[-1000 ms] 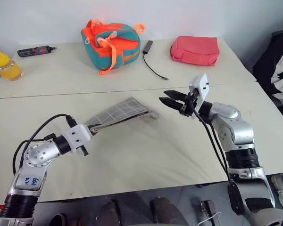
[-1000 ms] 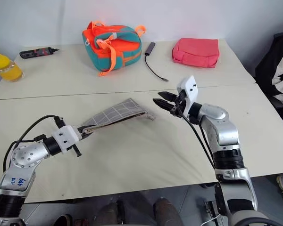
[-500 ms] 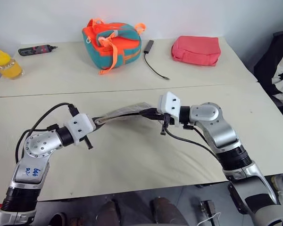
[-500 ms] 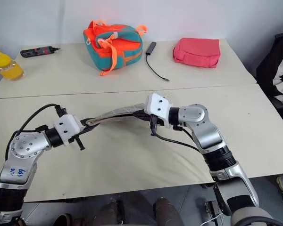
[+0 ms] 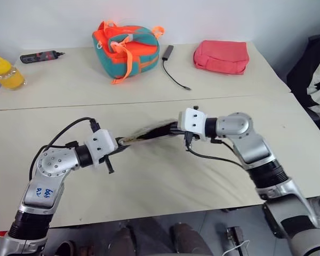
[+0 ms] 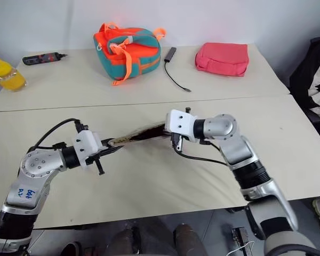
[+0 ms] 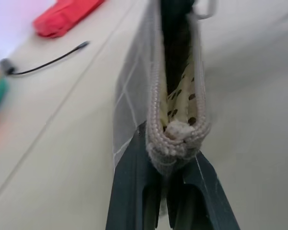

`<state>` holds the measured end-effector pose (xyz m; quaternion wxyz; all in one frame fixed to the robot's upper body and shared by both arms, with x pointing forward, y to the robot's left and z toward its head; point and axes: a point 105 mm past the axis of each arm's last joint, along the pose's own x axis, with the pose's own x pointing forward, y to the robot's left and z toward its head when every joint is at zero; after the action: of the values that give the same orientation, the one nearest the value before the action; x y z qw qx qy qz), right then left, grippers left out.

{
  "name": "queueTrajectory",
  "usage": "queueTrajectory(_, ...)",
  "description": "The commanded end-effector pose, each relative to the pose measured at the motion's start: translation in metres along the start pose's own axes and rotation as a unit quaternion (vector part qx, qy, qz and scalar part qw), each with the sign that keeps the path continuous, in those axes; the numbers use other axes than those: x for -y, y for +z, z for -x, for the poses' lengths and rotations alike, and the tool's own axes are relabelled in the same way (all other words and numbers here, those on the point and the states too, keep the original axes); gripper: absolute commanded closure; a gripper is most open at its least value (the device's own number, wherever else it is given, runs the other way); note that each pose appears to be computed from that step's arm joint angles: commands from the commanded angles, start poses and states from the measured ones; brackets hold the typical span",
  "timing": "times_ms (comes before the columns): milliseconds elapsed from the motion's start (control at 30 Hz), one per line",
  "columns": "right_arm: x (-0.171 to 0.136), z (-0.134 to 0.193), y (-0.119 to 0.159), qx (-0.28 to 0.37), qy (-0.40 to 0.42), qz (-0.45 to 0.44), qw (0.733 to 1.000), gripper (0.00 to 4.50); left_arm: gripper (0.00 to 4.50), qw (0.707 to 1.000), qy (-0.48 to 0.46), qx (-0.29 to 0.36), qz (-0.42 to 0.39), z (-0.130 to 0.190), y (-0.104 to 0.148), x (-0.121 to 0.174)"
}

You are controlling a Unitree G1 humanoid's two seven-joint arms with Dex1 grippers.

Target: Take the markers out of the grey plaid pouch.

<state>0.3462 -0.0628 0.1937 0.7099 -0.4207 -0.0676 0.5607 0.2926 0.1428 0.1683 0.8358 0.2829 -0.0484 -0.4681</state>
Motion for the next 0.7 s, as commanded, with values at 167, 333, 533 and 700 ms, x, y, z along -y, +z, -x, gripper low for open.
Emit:
queueTrajectory(167,-0.006,0.033,0.028,-0.025,0.120,0.044,0.992,4.48,4.50,0.988,-0.065,0.090,0.111,-0.007,0.041,0.010)
queueTrajectory(333,-0.027,0.019,0.016,-0.065,0.157,0.050,0.984,4.48,4.50,0.974,-0.068,0.086,0.200,-0.010,0.033,0.020)
queueTrajectory(533,-0.024,0.004,-0.008,-0.107,0.133,0.063,0.983,3.92,4.50,0.973,-0.070,0.077,0.206,-0.016,0.028,0.031)
queueTrajectory(700,-0.018,0.000,-0.004,-0.101,0.118,0.063,0.986,2.35,4.50,0.972,-0.058,0.081,0.214,-0.015,0.028,0.029)
